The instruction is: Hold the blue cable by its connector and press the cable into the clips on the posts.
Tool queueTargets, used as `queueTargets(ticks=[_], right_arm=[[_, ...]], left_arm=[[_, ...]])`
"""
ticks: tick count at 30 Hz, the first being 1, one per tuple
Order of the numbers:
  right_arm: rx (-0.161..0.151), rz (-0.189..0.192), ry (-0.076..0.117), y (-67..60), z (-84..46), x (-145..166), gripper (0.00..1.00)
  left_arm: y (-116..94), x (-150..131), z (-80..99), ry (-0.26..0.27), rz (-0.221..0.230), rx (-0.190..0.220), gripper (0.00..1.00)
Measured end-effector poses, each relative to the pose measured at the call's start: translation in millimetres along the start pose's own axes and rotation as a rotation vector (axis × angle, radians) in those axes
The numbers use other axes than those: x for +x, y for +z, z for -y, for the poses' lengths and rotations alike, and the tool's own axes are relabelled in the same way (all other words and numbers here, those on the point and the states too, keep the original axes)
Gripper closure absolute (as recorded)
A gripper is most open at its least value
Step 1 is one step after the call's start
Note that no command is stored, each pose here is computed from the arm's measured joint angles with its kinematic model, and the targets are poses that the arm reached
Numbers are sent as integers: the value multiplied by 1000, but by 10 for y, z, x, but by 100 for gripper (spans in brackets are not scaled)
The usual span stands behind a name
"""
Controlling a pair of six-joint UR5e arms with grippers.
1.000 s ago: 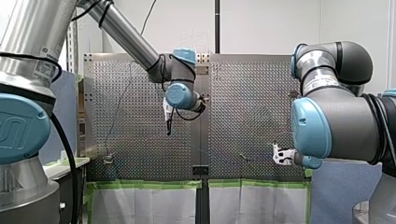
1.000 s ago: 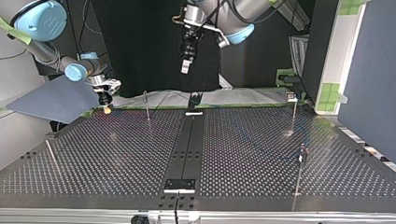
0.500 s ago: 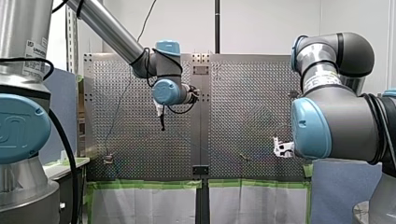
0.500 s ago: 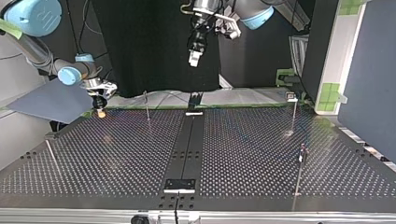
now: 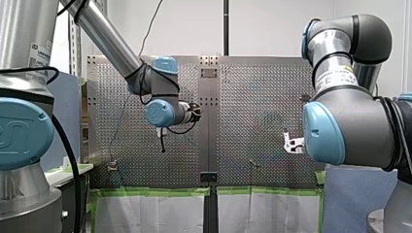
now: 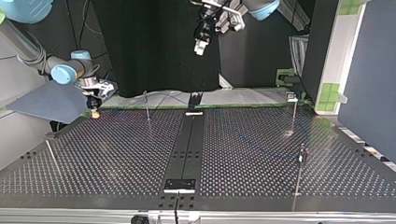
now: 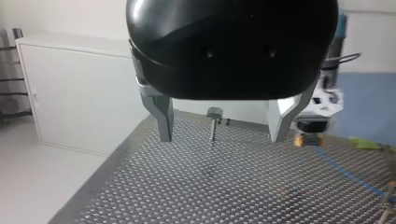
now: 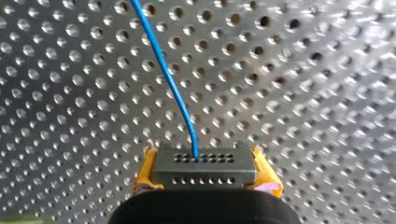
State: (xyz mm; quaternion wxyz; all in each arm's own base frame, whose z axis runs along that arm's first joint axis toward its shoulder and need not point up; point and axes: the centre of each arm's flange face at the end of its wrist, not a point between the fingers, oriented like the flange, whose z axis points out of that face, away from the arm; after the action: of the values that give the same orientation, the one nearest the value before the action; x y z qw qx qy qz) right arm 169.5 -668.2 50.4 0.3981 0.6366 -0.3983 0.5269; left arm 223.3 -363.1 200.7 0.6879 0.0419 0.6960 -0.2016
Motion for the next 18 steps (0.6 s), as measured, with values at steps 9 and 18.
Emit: queueTargets(ticks=[9,18], right_arm=[[-64,20,54,-292,122,265,100],[-74,-40,54,-420,272,677,100]], left_arm=[[-212,188,-191,16,-42,-12,0],[-181,190,-200,35,-41,12,0]])
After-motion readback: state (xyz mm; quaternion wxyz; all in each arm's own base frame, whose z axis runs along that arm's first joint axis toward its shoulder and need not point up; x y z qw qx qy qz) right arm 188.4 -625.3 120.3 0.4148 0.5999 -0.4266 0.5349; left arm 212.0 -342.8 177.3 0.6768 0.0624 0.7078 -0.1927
